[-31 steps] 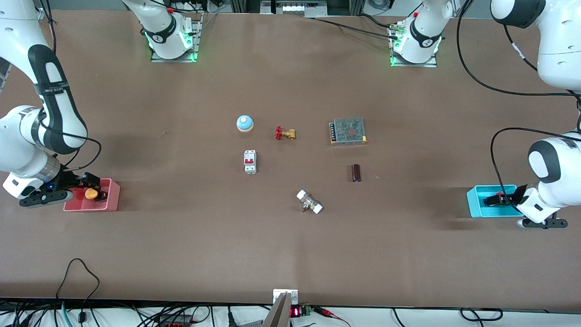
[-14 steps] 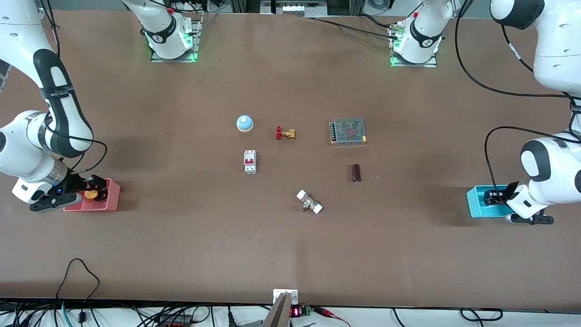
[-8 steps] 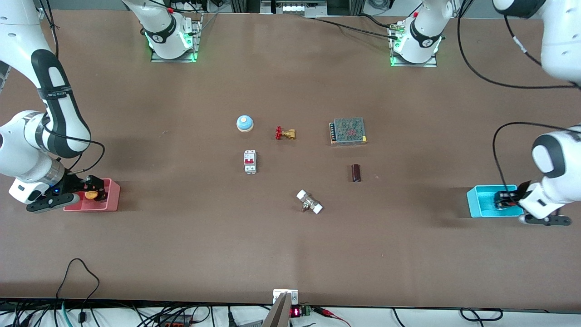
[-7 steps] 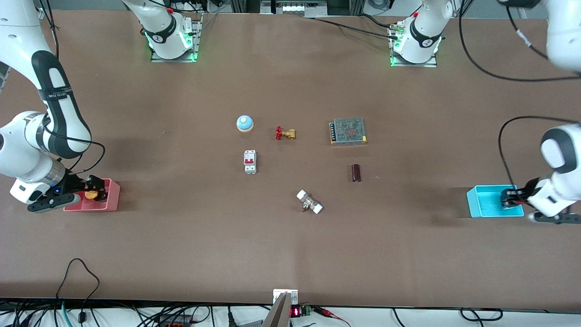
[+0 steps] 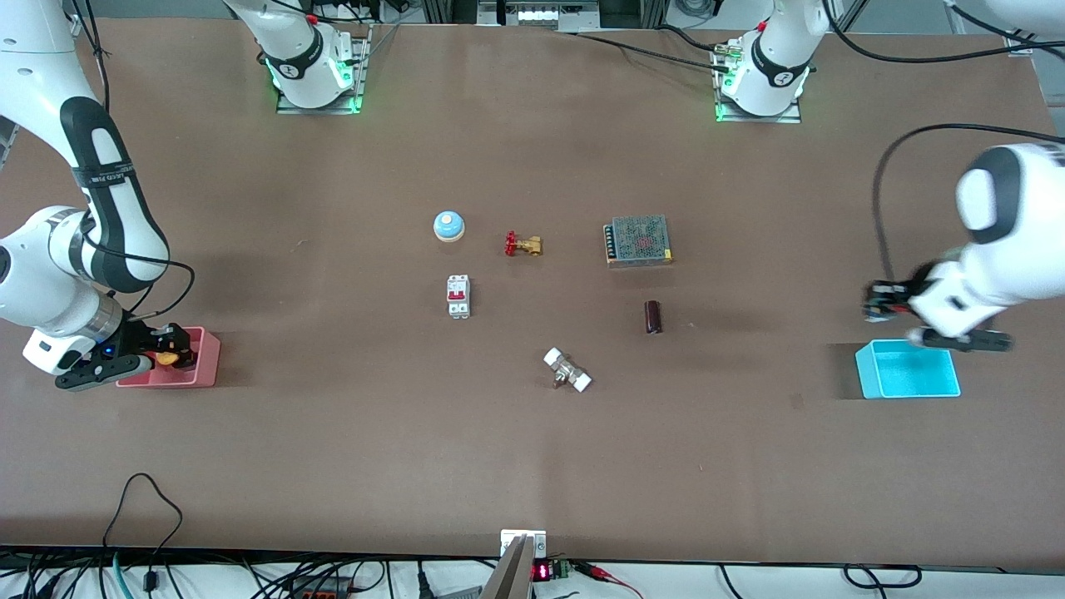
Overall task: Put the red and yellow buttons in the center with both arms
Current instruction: 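Lift the red button with the left gripper while the right gripper lifts the yellow button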
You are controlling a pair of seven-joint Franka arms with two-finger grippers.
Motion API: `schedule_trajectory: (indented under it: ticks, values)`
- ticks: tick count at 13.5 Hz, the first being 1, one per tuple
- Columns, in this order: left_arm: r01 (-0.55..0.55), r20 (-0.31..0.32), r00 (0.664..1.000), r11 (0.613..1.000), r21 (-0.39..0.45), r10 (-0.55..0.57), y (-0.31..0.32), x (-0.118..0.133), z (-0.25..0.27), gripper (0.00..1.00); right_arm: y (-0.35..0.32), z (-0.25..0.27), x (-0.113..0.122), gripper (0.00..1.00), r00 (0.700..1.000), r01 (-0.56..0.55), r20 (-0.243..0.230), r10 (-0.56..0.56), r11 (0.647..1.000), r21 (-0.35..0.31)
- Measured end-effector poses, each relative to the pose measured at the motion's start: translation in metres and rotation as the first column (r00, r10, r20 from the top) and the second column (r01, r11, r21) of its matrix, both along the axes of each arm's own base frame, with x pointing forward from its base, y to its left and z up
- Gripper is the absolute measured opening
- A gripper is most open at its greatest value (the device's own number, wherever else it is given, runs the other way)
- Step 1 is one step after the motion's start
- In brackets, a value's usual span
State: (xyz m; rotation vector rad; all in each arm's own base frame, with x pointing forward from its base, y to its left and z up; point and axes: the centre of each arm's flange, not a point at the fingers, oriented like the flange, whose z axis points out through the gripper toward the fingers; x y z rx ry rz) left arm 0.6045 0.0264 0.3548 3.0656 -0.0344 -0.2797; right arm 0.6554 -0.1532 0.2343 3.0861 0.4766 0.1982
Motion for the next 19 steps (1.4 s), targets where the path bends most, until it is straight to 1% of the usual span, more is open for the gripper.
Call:
schedule_trajectory:
  ticks: [1, 2, 3, 4, 5, 6, 7, 8, 11, 12, 13, 14, 16, 17, 19]
  values:
    - [-0.009, -0.023, 1.000, 0.999, -0.035, 0.008, -0.015, -0.006, -0.016, 0.44, 0.000, -0.001, 0.000, 0.63, 1.000, 0.000, -0.001, 0.000, 1.000, 0.000]
    - [-0.016, -0.032, 0.999, 0.998, -0.056, 0.014, -0.024, -0.010, -0.032, 0.44, 0.000, -0.002, 0.000, 0.63, 1.000, -0.001, -0.003, 0.001, 1.000, 0.001]
    - [-0.020, -0.029, 0.999, 0.998, -0.063, 0.018, -0.028, -0.013, -0.048, 0.44, 0.000, -0.003, 0.000, 0.57, 1.000, -0.001, -0.004, 0.001, 1.000, 0.001]
    - [-0.022, -0.022, 1.000, 0.998, -0.064, 0.020, -0.031, -0.017, -0.063, 0.44, 0.000, -0.004, 0.000, 0.57, 1.000, -0.003, -0.005, 0.003, 1.000, 0.001]
    - [-0.022, -0.018, 1.000, 0.998, -0.062, 0.021, -0.032, -0.020, -0.078, 0.44, 0.000, -0.005, 0.000, 0.51, 1.000, -0.006, -0.006, 0.006, 1.000, 0.001]
    - [-0.025, -0.016, 1.000, 0.998, -0.060, 0.024, -0.032, -0.021, -0.090, 0.44, 0.000, -0.005, 0.000, 0.51, 1.000, -0.010, -0.007, 0.010, 1.000, 0.001]
    - [-0.027, -0.010, 1.000, 0.998, -0.059, 0.027, -0.032, -0.021, -0.100, 0.44, 0.000, -0.005, 0.000, 0.45, 1.000, -0.014, -0.007, 0.014, 1.000, 0.000]
    - [-0.030, -0.003, 1.000, 0.998, -0.058, 0.030, -0.031, -0.021, -0.110, 0.44, 0.000, -0.006, 0.000, 0.36, 1.000, -0.017, -0.007, 0.017, 1.000, 0.000]
    - [-0.036, 0.014, 0.999, 0.998, -0.053, 0.037, -0.031, -0.025, -0.135, 0.44, 0.000, -0.004, 0.001, 0.36, 1.000, -0.023, -0.006, 0.023, 1.000, -0.001]
    - [-0.037, 0.015, 0.999, 0.998, -0.052, 0.038, -0.031, -0.028, -0.141, 0.44, -0.001, -0.001, 0.003, 0.36, 1.000, -0.024, -0.010, 0.024, 1.000, 0.000]
    - [-0.035, 0.013, 0.999, 0.998, -0.052, 0.036, -0.032, -0.030, -0.145, 0.44, -0.001, 0.007, 0.006, 0.36, 0.999, -0.026, -0.026, 0.026, 1.000, 0.005]
    - [-0.030, 0.009, 0.999, 0.998, -0.052, 0.031, -0.035, -0.032, -0.147, 0.44, -0.002, 0.022, 0.010, 0.36, 0.998, -0.030, -0.048, 0.030, 0.999, 0.013]
    - [-0.017, 0.002, 1.000, 0.998, -0.053, 0.017, -0.043, -0.035, -0.153, 0.44, 0.003, 0.082, 0.014, 0.36, 0.995, -0.041, -0.093, 0.044, 0.999, 0.030]
    - [-0.013, -0.001, 1.000, 0.998, -0.053, 0.013, -0.045, -0.035, -0.155, 0.44, 0.013, 0.120, 0.012, 0.36, 0.993, -0.036, -0.107, 0.040, 0.998, 0.042]
    - [-0.011, -0.008, 1.000, 0.999, -0.054, 0.011, -0.047, -0.037, -0.158, 0.44, 0.052, 0.183, 0.000, 0.36, 0.992, 0.031, -0.125, -0.024, 0.998, 0.058]
